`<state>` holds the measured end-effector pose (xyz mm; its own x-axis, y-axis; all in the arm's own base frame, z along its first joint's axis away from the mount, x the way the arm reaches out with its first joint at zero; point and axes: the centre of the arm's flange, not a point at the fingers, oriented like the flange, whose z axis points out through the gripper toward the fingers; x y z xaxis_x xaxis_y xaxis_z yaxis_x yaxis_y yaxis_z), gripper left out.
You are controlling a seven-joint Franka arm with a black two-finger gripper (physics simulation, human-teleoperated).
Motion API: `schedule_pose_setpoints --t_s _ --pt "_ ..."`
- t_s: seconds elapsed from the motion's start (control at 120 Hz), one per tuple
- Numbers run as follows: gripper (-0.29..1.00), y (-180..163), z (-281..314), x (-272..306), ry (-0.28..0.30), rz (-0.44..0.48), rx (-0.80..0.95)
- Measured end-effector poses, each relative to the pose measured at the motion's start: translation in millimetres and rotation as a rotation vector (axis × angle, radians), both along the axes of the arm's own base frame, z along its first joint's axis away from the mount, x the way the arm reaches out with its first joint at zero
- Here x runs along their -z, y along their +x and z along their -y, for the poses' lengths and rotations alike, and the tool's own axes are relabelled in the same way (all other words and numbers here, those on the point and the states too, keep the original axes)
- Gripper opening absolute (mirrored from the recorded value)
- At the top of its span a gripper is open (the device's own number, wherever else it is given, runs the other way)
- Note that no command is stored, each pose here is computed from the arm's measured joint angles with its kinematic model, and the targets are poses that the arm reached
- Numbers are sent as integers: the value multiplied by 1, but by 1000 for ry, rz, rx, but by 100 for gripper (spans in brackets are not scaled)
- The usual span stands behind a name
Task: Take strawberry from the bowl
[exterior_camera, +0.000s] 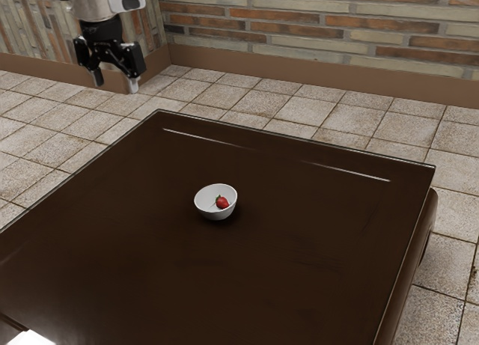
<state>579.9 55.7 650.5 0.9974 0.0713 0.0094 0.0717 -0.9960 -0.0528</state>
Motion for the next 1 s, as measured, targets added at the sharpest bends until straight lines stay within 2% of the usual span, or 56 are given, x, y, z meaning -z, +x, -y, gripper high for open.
schedule_pose_setpoints --t_s 0.167,0.3,0.367,0.475,0.633,0.808,1.0 --pt "68 -7 0 -1 -19 5 -36" --pt "68 -26 10 13 -59 15 -250" --pt "68 -25 16 55 -61 -22 -366" --pt "68 -15 25 136 -49 -59 -530" --pt "68 0 37 209 -41 -18 -717" --pt "68 21 39 264 -51 21 -899" --pt "65 61 75 273 -90 98 -991"
